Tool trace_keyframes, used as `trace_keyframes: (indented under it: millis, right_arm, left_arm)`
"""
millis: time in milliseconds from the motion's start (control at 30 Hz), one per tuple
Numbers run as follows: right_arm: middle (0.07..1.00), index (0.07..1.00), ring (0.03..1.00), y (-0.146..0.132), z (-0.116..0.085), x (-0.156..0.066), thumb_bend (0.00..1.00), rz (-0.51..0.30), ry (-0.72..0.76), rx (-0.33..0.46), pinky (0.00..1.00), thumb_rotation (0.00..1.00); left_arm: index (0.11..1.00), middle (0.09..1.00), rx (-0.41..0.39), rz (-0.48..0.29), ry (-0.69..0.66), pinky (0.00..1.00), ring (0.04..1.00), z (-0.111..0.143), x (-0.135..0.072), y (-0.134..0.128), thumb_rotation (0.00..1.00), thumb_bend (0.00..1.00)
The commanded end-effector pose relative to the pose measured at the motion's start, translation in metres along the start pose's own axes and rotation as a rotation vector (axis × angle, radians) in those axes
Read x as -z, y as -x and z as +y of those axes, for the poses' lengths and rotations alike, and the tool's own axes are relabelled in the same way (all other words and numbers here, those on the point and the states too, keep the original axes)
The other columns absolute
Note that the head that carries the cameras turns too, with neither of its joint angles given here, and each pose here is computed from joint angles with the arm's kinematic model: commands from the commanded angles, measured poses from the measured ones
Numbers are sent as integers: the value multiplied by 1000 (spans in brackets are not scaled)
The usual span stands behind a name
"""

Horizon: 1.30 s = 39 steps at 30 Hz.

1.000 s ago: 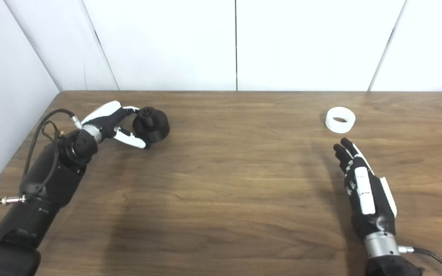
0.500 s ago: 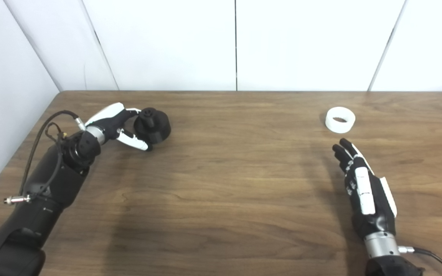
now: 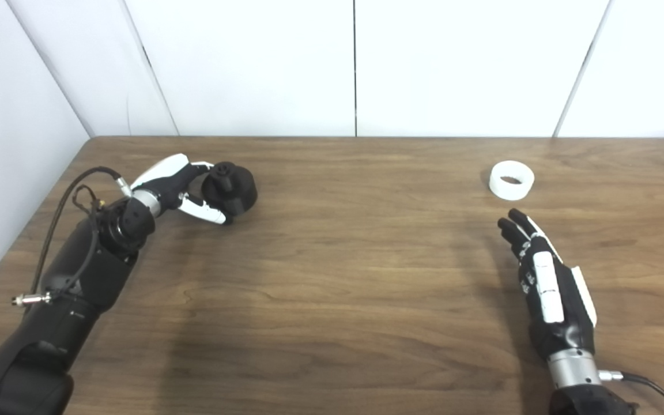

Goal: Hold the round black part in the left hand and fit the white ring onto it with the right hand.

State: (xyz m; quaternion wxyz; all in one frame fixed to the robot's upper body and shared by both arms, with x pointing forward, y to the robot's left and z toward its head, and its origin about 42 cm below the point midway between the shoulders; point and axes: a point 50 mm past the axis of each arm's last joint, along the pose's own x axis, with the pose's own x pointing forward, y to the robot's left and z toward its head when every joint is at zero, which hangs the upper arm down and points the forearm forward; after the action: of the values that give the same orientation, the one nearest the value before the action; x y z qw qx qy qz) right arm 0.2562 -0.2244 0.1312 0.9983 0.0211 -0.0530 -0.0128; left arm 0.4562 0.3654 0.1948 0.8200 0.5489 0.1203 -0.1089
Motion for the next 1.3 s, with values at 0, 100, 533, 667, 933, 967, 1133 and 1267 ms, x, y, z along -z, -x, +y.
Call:
trace_keyframes:
  millis: [0,100,533,667,933,967,1133,1267]
  right_arm:
    - [866,884,926,29,-7,7,551,18,18,20,1000,916]
    - [866,885,928,29,-8,7,549,16,16,20,1000,917]
    - [860,874,929,29,-10,5,570,14,5,30,1000,892]
    - [857,870,926,29,-11,5,569,8,-1,27,1000,890]
    - [859,869,931,27,-11,5,583,9,-2,24,1000,890]
    - [858,867,929,27,-11,5,579,9,1,23,1000,890]
    - [859,863,930,27,-11,5,581,10,0,23,1000,886]
    - [861,866,929,26,-11,4,569,3,10,15,1000,892]
  left_arm:
    - [850,948,-108,-36,-35,912,1000,39,-13,-4,311,925]
    - [832,945,-115,-36,-40,911,1000,38,-13,-4,309,901]
    - [762,949,-127,-39,-34,932,1000,35,-14,-4,263,861]
    - [708,943,-130,-42,-33,923,1000,34,-14,-4,228,842]
    - [683,938,-127,-31,-51,906,1000,33,-13,-3,213,822]
    - [681,939,-127,-32,-49,909,1000,33,-13,-3,209,822]
    - [667,935,-126,-46,-29,921,1000,32,-11,-2,190,825]
    - [668,939,-115,-55,-40,910,1000,28,-12,1,188,824]
